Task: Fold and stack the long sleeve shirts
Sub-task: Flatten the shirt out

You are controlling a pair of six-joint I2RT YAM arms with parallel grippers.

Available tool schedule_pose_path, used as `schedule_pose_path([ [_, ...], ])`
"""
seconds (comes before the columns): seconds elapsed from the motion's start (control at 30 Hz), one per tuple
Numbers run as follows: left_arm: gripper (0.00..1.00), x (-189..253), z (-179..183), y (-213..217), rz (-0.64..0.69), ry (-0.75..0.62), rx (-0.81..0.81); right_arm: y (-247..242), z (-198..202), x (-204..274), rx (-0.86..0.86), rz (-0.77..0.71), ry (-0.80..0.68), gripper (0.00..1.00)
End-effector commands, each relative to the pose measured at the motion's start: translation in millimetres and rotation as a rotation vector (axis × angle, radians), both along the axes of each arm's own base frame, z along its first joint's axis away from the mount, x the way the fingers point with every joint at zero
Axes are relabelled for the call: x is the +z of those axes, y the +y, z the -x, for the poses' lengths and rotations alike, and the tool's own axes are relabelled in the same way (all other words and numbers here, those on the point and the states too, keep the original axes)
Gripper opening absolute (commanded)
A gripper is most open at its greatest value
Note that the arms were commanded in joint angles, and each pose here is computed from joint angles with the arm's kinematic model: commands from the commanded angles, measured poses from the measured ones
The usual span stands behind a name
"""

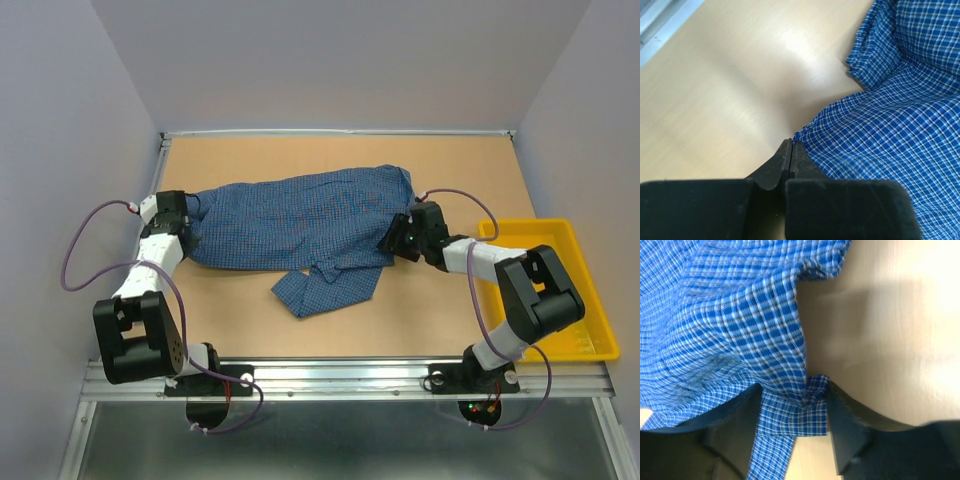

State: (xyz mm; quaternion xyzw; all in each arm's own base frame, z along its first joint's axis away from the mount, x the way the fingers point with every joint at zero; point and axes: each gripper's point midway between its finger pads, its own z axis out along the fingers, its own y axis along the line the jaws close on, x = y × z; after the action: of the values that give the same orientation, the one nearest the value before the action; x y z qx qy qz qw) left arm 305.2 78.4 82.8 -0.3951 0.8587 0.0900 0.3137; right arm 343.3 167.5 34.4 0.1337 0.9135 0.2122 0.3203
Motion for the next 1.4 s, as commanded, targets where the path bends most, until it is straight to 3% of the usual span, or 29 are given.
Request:
schedule_pose_path([
  [0.0,0.0,29,5,18,-0.07,-0.023,0.024,-11,-13,-1,-0.038,0.036,-0.046,0.66],
  [0.13,0.0,37,11,27,-0.091,-0.034,0.05,-12,-12,-2,-0.017,0.055,-0.053,0.72],
  [0.3,0.0,39,13,30,-0.088,-0.045,0.062,-8,-14,-1,0.032,0.065,-0.064,0.66],
  [0.53,0.0,50,-3,30,-0.07,-0.081,0.061,12,-13,33,0.15,-0.004,-0.139,0.28],
  [0.57,0.0,53,-5,30,-0.071,-0.088,0.06,14,-11,37,0.164,-0.012,-0.141,0.19],
  [0.7,0.0,76,-20,32,-0.078,-0.147,0.057,15,-14,64,0.183,-0.012,-0.177,0.0],
  [0.73,0.0,84,-25,32,-0.077,-0.169,0.048,12,-28,84,0.158,0.009,-0.226,0.0],
  [0.93,0.0,184,-99,39,-0.096,-0.387,0.005,-27,-94,190,0.022,0.094,-0.413,0.0],
  [0.97,0.0,235,-119,38,-0.098,-0.497,-0.016,-39,-116,242,-0.031,0.084,-0.517,0.01],
  [1.0,0.0,256,-132,36,-0.09,-0.539,-0.034,-45,-125,262,-0.053,0.081,-0.553,0.0],
  [1.03,0.0,250,-153,36,-0.065,-0.51,-0.05,-48,-135,287,-0.068,0.078,-0.598,0.0],
  [1.07,0.0,319,-167,32,-0.068,-0.661,-0.084,-54,-149,299,-0.082,0.09,-0.621,0.01],
  [1.1,0.0,344,-176,29,-0.066,-0.712,-0.107,-54,-157,318,-0.083,0.092,-0.663,0.01],
  [1.13,0.0,344,-196,28,-0.049,-0.712,-0.129,-55,-161,379,-0.096,0.075,-0.785,0.0],
  [1.17,0.0,373,-200,19,-0.034,-0.789,-0.175,-60,-170,391,-0.125,0.09,-0.812,0.01],
  [1.2,0.0,437,-193,12,-0.064,-0.952,-0.21,-61,-170,419,-0.131,0.094,-0.872,0.01],
  [1.23,0.0,460,-190,8,-0.071,-1.023,-0.232,-65,-164,462,-0.149,0.08,-0.961,0.0],
  [1.3,0.0,526,-161,-15,-0.094,-1.232,-0.341,-68,-156,496,-0.162,0.08,-1.039,0.0],
  [1.33,0.0,538,-151,-22,-0.102,-1.281,-0.375,-69,-148,512,-0.164,0.077,-1.074,0.0],
  [1.37,0.0,518,-157,-27,-0.082,-1.255,-0.406,-71,-144,516,-0.163,0.086,-1.092,0.0],
])
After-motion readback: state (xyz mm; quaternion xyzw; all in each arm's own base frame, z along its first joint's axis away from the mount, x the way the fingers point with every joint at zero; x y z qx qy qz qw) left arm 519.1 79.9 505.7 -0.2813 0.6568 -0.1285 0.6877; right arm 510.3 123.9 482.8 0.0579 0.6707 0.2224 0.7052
